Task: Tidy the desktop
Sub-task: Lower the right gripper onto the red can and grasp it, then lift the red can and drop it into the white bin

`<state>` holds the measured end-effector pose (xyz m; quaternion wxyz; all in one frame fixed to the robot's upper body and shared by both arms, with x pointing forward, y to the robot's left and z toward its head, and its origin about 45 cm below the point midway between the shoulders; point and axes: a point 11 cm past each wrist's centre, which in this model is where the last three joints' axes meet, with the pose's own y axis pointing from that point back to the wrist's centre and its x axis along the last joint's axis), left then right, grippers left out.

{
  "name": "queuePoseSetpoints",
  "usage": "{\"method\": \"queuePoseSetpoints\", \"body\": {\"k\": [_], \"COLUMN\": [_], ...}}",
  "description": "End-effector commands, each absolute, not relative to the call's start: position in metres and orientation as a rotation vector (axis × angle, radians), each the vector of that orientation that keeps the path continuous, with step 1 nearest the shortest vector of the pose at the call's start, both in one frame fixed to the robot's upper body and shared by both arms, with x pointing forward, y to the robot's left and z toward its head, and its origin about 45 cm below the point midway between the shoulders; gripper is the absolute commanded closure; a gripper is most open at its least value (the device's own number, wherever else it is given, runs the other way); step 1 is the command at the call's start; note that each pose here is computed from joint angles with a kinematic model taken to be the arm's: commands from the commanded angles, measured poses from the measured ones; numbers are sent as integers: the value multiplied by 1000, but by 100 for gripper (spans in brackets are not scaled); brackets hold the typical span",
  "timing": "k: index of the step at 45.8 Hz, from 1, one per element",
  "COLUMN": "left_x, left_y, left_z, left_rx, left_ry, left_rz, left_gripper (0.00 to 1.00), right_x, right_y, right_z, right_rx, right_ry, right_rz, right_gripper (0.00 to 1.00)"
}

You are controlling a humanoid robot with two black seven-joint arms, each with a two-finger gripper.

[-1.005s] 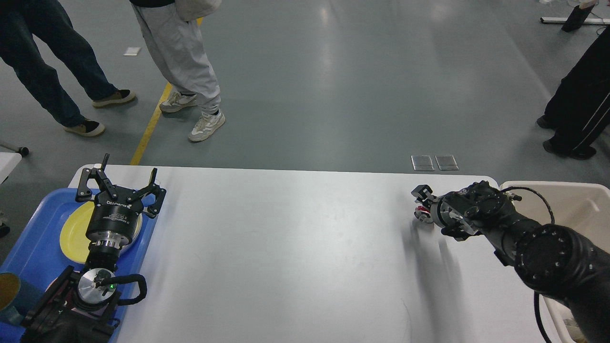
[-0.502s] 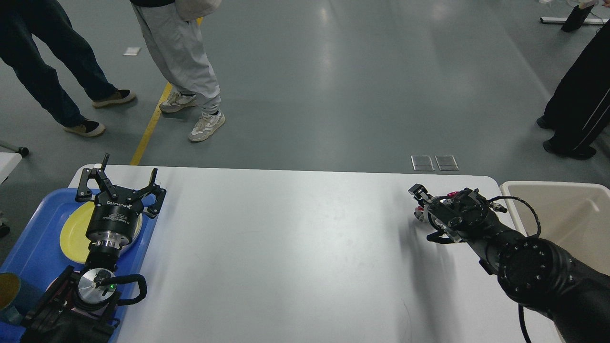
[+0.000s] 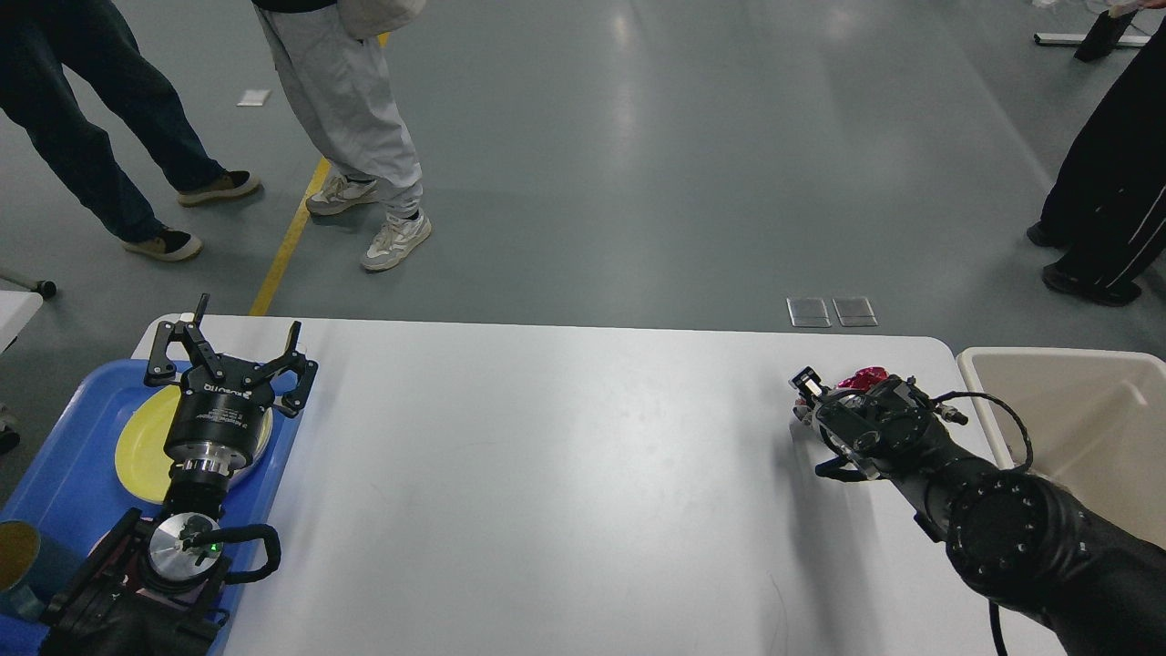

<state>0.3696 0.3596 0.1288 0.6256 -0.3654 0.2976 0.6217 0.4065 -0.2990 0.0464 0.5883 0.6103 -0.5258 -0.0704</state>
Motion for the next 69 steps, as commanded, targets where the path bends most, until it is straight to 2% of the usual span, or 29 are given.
{"method": "queuePoseSetpoints", "body": {"k": [1, 4, 17, 21, 24, 37, 49, 62, 69], "left_x": [370, 370, 370, 370, 370, 370, 370, 370, 370], "left_y": [360, 360, 360, 360, 360, 360, 360, 360, 360], "left_z": [129, 129, 129, 129, 129, 129, 129, 129, 129], "left_rx": [-838, -838, -838, -838, -838, -838, -838, -838, -838], "left_ry": [683, 683, 683, 683, 683, 683, 683, 683, 683], "left_rz": [1427, 1427, 1427, 1427, 1427, 1427, 1427, 1427, 1427], "left_gripper": [3, 3, 3, 3, 3, 3, 3, 3, 3], "right_x": [407, 407, 404, 402, 402, 398, 411, 421, 414], "right_y": [-299, -299, -299, -298, -299, -302, -298, -341, -341], "right_z": [46, 47, 44, 42, 42, 40, 61, 123, 162], "right_rx": [1419, 1420, 1425, 1427, 1423, 1407, 1476, 1471, 1466], "right_ry": [-1233, -1235, -1225, -1212, -1210, -1180, -1080, -980, -825], "right_rz": [-164, -163, -177, -189, -193, -226, -273, -344, -327], "right_gripper": [22, 27, 68, 91, 100, 100, 100, 100, 100]}}
